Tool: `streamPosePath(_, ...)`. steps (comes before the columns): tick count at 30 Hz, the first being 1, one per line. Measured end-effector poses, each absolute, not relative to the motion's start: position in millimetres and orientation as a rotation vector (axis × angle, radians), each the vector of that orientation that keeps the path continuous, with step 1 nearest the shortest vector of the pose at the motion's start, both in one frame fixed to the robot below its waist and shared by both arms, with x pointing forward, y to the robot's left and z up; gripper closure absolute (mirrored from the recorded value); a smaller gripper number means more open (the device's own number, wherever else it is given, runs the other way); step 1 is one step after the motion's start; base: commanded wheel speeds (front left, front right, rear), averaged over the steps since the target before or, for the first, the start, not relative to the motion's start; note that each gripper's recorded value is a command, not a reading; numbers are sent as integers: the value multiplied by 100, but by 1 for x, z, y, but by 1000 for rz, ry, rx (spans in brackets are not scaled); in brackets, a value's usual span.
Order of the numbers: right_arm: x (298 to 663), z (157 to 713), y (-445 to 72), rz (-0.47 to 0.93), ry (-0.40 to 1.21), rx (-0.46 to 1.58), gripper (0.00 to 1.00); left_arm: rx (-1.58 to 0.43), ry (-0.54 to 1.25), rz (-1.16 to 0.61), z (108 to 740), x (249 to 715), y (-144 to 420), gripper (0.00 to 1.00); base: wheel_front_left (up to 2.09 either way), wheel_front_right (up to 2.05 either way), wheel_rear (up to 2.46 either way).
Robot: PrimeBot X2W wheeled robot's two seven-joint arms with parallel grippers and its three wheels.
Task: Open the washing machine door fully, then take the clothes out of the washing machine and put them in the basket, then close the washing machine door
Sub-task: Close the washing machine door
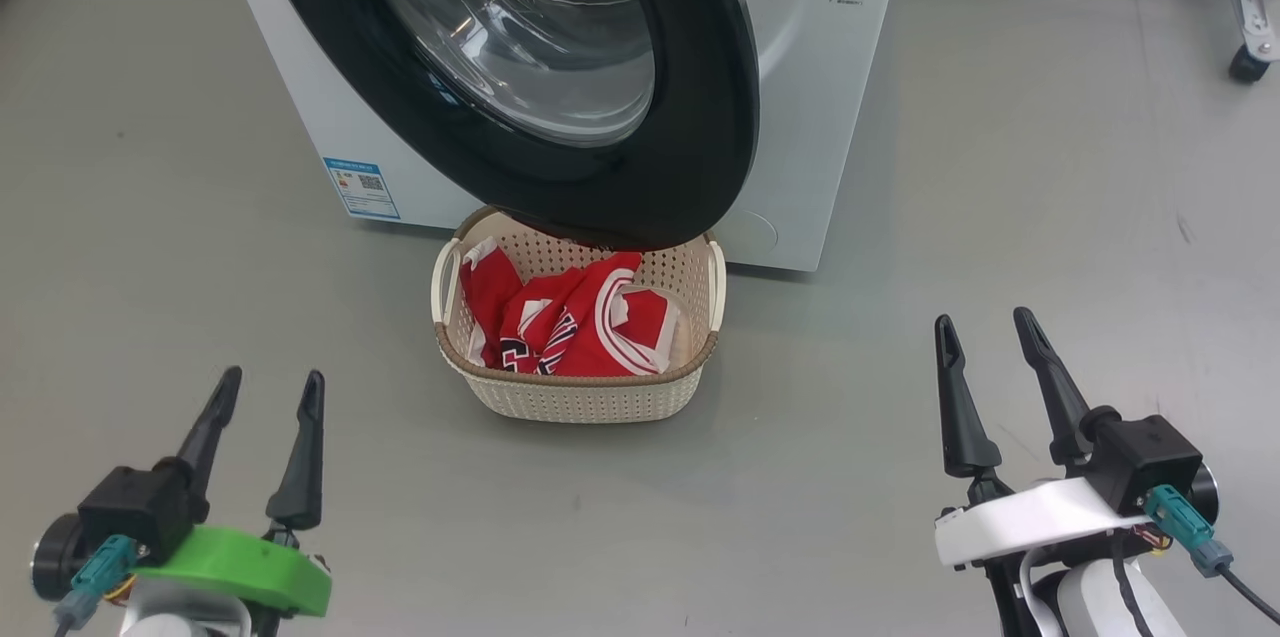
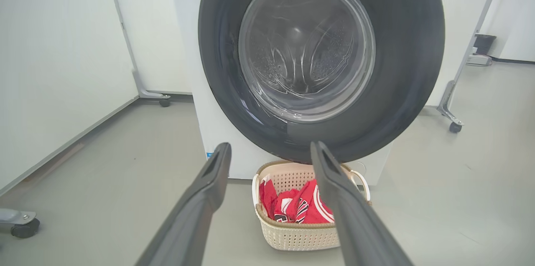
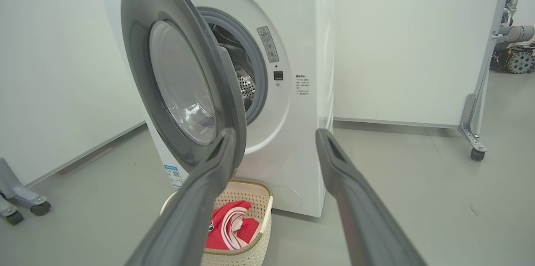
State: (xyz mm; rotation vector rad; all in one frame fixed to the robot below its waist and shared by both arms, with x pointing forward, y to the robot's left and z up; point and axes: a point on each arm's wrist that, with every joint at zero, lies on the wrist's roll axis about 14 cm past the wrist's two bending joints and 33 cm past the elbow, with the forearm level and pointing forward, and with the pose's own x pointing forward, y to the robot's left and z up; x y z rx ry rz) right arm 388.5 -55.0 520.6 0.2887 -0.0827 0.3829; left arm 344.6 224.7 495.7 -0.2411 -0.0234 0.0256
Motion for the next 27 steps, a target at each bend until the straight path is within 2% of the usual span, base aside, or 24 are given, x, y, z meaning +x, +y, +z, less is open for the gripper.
streamPosePath(8, 385, 517, -59, 371, -72, 289, 0, -220, -98, 36, 517, 349, 222, 0, 0, 0, 0)
streamPosePath(27, 387, 515, -69, 333, -71, 280, 0, -231, -81, 27, 507, 342, 210, 0, 0, 0, 0)
